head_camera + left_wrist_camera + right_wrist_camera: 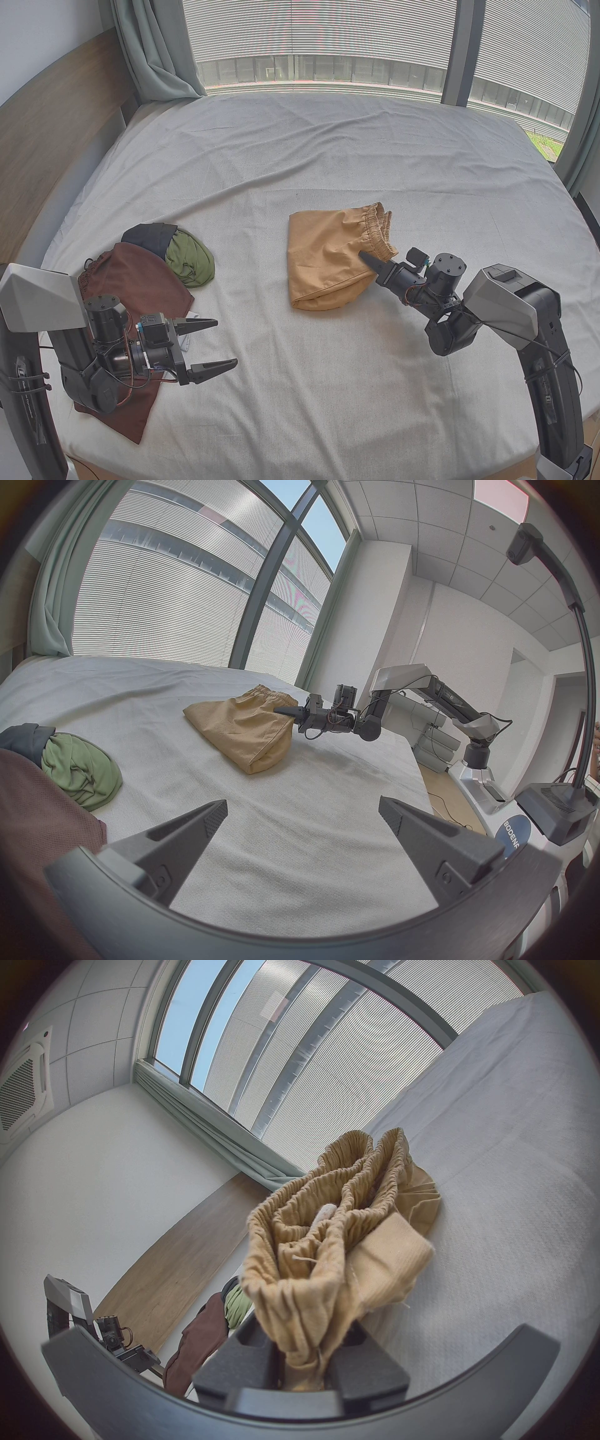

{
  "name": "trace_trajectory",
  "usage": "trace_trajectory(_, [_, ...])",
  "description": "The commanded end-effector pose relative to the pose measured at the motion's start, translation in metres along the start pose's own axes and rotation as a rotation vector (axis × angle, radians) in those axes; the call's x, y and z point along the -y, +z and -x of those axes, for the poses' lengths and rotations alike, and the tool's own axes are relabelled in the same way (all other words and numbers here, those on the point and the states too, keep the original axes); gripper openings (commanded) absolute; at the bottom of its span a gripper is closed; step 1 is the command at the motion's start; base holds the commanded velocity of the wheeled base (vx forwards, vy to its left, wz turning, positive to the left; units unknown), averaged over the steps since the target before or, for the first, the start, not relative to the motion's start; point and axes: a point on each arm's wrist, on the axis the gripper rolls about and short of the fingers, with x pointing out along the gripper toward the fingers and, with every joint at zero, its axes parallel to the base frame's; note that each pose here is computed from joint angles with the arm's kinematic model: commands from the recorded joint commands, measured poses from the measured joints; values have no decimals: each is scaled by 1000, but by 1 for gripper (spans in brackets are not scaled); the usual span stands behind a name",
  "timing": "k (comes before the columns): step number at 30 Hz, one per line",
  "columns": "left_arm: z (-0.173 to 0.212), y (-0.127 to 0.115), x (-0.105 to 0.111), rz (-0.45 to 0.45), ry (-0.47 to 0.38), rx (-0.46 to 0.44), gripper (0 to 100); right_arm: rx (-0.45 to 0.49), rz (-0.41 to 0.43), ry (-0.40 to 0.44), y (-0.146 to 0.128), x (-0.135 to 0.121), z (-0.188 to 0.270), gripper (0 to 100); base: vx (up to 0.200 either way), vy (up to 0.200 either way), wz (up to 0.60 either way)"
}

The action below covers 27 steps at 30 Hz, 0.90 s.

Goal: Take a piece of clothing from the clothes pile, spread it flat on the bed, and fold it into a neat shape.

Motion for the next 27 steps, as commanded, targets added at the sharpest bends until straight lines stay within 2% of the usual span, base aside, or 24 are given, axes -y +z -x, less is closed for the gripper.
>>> trace_trajectory(1, [-1, 0, 3, 3, -9, -3, 100, -16, -6, -11, -3, -2, 6, 0, 0, 0, 0])
trace_trajectory(19, [-2, 0, 3, 4, -11, -4, 100, -24, -13, -26, -14, 4, 15, 0, 0, 0, 0])
trace_trajectory(20, [-2, -1, 3, 6, -11, -5, 100, -23, -12, -25, -13, 3, 15, 100, 0, 0, 0])
trace_trajectory(27, [-3, -1, 4, 5, -15, -5, 100, -51, -12, -57, -17, 5, 26, 100, 0, 0, 0])
